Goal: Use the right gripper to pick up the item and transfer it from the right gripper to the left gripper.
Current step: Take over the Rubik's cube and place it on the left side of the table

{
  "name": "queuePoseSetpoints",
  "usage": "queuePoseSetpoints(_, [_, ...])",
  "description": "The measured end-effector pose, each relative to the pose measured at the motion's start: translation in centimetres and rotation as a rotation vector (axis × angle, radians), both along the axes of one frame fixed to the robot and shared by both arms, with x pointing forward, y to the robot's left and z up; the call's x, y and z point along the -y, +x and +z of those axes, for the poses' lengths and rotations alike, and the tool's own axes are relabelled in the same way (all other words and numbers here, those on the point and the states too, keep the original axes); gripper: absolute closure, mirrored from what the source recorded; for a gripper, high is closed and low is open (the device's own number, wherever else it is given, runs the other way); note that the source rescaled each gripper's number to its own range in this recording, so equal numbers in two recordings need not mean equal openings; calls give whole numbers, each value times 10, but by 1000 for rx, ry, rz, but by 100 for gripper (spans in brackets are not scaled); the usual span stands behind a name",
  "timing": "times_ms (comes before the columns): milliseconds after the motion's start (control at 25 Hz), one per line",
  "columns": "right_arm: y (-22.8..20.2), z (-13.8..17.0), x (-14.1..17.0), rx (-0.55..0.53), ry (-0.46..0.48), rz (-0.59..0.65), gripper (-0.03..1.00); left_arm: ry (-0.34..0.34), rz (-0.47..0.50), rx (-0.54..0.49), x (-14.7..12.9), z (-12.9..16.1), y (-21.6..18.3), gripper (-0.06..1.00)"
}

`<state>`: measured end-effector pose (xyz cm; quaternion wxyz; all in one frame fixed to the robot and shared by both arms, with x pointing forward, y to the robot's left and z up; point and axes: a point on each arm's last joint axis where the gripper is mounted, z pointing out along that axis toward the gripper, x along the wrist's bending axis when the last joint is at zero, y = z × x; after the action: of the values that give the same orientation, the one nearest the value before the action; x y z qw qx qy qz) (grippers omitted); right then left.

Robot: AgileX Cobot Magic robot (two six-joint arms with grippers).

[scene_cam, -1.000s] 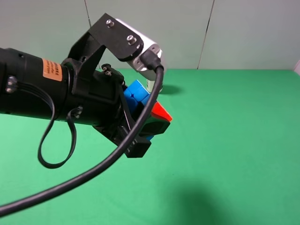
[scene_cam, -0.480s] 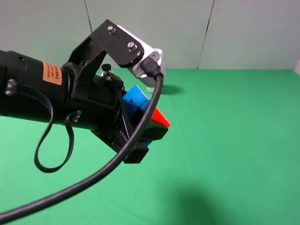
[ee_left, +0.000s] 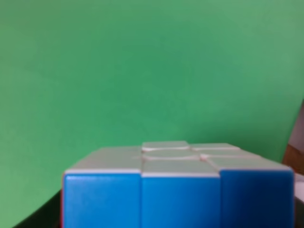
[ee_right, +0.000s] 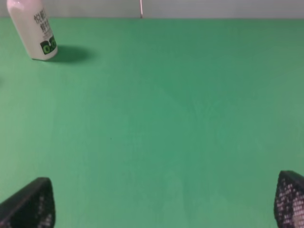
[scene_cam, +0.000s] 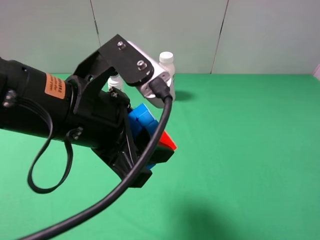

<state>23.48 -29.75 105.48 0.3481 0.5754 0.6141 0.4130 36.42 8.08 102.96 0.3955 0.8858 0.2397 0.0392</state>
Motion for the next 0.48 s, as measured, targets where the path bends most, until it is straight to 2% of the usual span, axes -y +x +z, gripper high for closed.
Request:
queuePoseSetpoints(200, [0, 0, 0, 0, 0, 0, -3, 2, 37, -29, -13, 6, 4, 92])
queuePoseSetpoints(480, [0, 0, 0, 0, 0, 0, -3, 43, 147, -71, -54, 20, 16, 92])
